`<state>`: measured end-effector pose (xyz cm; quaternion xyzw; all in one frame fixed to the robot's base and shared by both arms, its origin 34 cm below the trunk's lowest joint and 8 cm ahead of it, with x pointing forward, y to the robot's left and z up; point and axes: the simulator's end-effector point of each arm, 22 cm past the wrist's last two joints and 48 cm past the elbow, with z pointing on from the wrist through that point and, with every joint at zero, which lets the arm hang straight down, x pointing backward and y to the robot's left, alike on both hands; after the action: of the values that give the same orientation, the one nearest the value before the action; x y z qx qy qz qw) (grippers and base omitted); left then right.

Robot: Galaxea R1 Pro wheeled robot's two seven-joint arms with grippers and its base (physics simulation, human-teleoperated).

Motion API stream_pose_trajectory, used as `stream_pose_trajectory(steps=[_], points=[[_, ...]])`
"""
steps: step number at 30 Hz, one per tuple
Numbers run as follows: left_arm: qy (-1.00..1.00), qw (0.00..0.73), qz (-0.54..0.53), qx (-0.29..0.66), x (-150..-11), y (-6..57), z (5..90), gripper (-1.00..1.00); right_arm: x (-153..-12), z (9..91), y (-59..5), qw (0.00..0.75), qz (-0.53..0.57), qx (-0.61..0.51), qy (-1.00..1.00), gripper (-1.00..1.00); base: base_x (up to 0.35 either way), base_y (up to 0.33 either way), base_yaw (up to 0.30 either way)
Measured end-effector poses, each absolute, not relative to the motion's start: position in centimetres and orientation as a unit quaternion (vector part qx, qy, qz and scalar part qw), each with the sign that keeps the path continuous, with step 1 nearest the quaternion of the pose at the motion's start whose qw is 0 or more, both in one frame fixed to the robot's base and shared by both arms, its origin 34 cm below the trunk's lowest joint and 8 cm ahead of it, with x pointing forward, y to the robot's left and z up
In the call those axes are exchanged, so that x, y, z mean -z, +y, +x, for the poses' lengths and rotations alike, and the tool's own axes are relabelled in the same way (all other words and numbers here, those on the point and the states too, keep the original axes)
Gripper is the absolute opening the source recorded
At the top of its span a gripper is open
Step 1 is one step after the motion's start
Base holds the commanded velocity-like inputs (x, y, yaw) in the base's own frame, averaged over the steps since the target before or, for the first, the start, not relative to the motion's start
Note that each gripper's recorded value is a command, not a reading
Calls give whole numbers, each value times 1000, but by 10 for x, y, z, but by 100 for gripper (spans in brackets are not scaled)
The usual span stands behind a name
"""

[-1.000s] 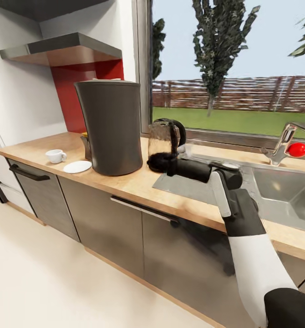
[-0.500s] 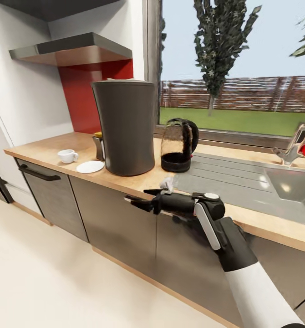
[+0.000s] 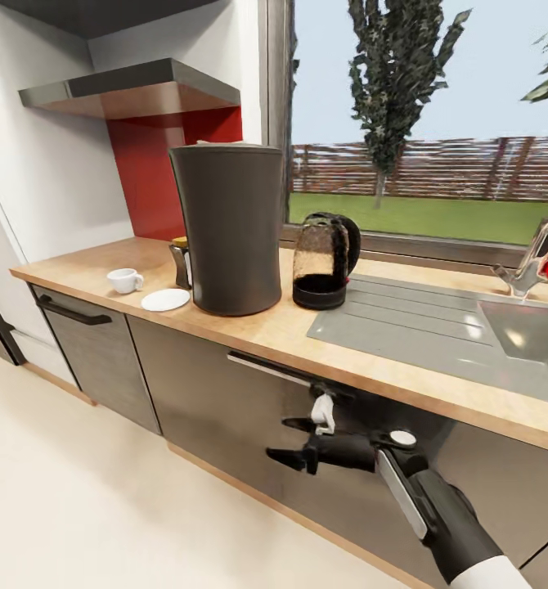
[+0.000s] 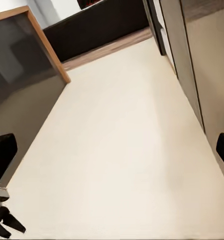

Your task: Set up a coffee station on the kitchen countertop: keep the coffee maker on the countertop, move the bottle of coffee from the kitchen shelf to the counter next to the coffee maker, place a paper coffee filter on top of the coffee maker, put the saucer next to the coffee maker with the coffee cup on the saucer, and place the electric kettle next to the coffee maker.

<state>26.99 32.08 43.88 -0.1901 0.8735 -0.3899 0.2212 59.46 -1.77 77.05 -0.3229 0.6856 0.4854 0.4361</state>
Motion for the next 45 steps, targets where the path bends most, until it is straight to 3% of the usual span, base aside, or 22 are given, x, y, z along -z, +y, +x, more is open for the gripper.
stream_pose_trajectory(steps=[11, 23, 30, 35, 45], points=[[873, 220, -191, 391, -438, 319, 270, 100, -618, 538, -76, 371, -285, -463, 753, 100, 0, 0, 0], [852, 272, -240, 377, -445, 340, 295, 100, -502, 468, -196, 286, -216, -412, 838, 100, 0, 0, 0], [848, 280, -247, 375, -447, 343, 298, 100, -456, 410, -237, 232, -166, -389, 876, 100, 0, 0, 0], [848, 280, -250, 374, -446, 342, 298, 100, -426, 325, -312, 186, -135, -336, 913, 100, 0, 0, 0], [848, 280, -250, 373, -446, 343, 298, 100, -420, 301, -317, 171, -126, -332, 919, 100, 20, 12, 0]])
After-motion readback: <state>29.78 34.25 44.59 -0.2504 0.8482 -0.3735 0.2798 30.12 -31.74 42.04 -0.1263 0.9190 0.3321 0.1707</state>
